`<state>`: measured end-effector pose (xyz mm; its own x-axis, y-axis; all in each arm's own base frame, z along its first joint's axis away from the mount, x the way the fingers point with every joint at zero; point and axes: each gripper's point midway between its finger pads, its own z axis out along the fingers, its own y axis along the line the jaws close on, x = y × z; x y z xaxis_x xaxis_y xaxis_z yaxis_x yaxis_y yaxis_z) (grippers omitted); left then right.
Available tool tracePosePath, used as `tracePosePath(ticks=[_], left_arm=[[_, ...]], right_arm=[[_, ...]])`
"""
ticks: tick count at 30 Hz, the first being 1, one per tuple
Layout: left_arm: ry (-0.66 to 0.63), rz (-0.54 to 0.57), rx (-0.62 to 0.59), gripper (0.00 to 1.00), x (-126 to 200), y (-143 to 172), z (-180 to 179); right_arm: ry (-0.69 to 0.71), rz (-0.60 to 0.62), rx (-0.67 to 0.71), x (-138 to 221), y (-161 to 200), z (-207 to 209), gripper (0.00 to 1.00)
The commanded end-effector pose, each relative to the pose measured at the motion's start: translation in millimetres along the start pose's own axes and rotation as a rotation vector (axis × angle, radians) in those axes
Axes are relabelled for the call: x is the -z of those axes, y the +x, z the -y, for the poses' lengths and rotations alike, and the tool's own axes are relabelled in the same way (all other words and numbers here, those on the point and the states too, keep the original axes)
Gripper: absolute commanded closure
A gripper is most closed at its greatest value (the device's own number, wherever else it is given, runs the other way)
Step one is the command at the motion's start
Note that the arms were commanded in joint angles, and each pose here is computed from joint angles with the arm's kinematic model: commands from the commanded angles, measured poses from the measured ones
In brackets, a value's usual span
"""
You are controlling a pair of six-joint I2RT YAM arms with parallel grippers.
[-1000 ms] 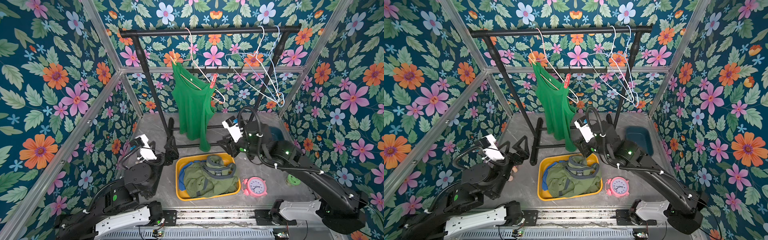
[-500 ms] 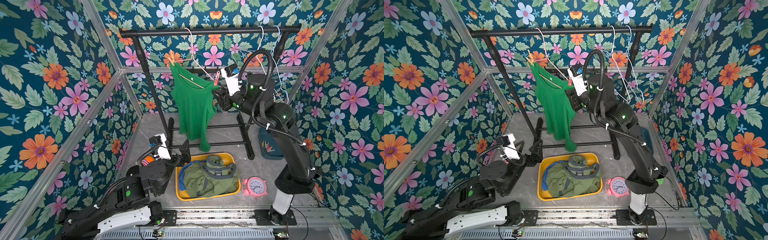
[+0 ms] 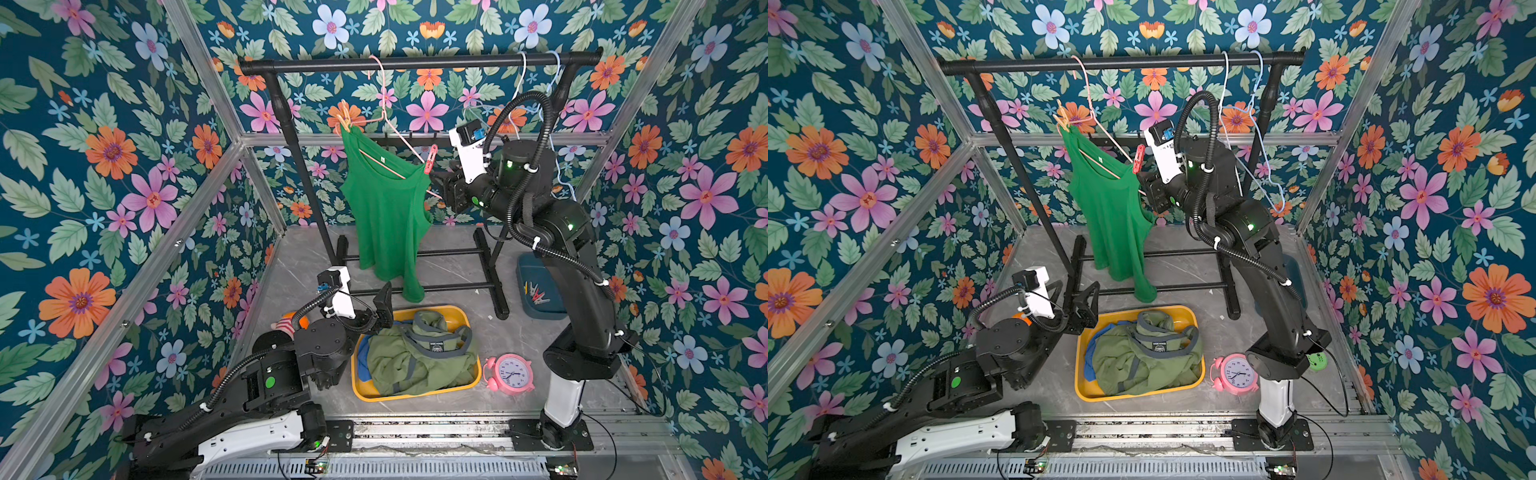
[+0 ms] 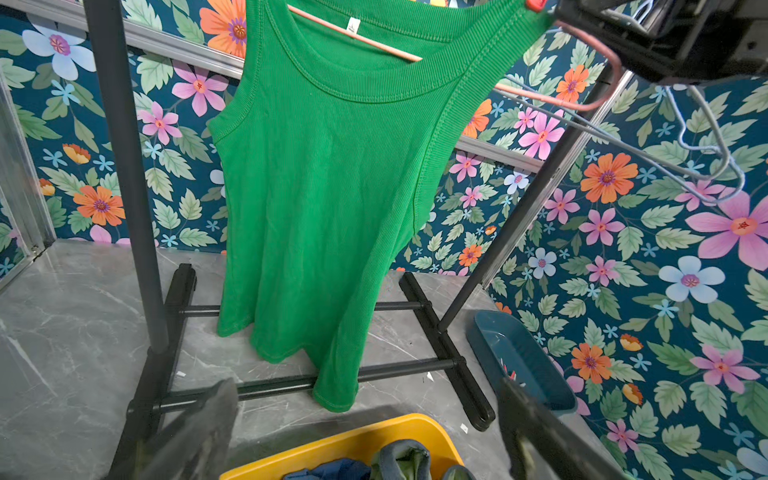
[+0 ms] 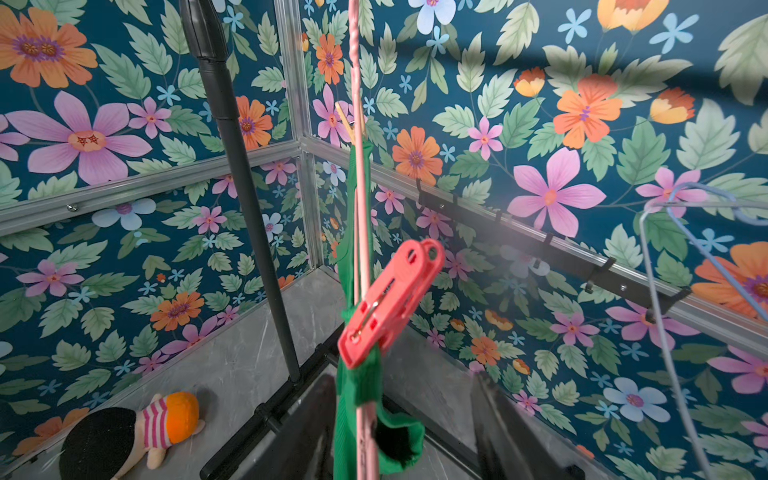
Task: Remove the clothespins securing tank tops to the hanger
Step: Pick up the hanger from the clothesline.
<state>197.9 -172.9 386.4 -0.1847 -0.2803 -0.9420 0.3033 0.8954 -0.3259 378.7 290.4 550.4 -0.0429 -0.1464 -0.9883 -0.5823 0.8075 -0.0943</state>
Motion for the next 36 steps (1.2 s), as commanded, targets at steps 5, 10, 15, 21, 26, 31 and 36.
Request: tracePosePath(ticks=[5,10,15,21,26,31,36], left_arm=[[-0.007,0.026,0.023,0.01,3,-2,-6],[-0.015,0.026,0.03,0.01,5,0,-11],[-0.018,0.024,0.018,0.01,3,-1,-9],[-0.018,0.016,0.019,0.01,2,4,-9],[-0.012,0.021,0.025,0.01,3,1,-9],[-0.009,0.02,0.025,0.01,3,1,-8],[-0.005,0.018,0.029,0.01,3,1,-7]], right_arm=[[0.016,0.072,-0.007,-26,-2,1,0.48],[-0.013,0.091,0.003,-26,-5,-4,0.48],[-0.008,0.091,0.027,-28,-8,-3,0.47],[-0.035,0.06,0.044,-32,0,-8,0.52],[-0.1,0.039,0.028,-25,3,-19,0.56],[-0.137,0.026,0.026,-22,5,-25,0.56],[-0.12,0.019,0.045,-30,8,-23,0.56]])
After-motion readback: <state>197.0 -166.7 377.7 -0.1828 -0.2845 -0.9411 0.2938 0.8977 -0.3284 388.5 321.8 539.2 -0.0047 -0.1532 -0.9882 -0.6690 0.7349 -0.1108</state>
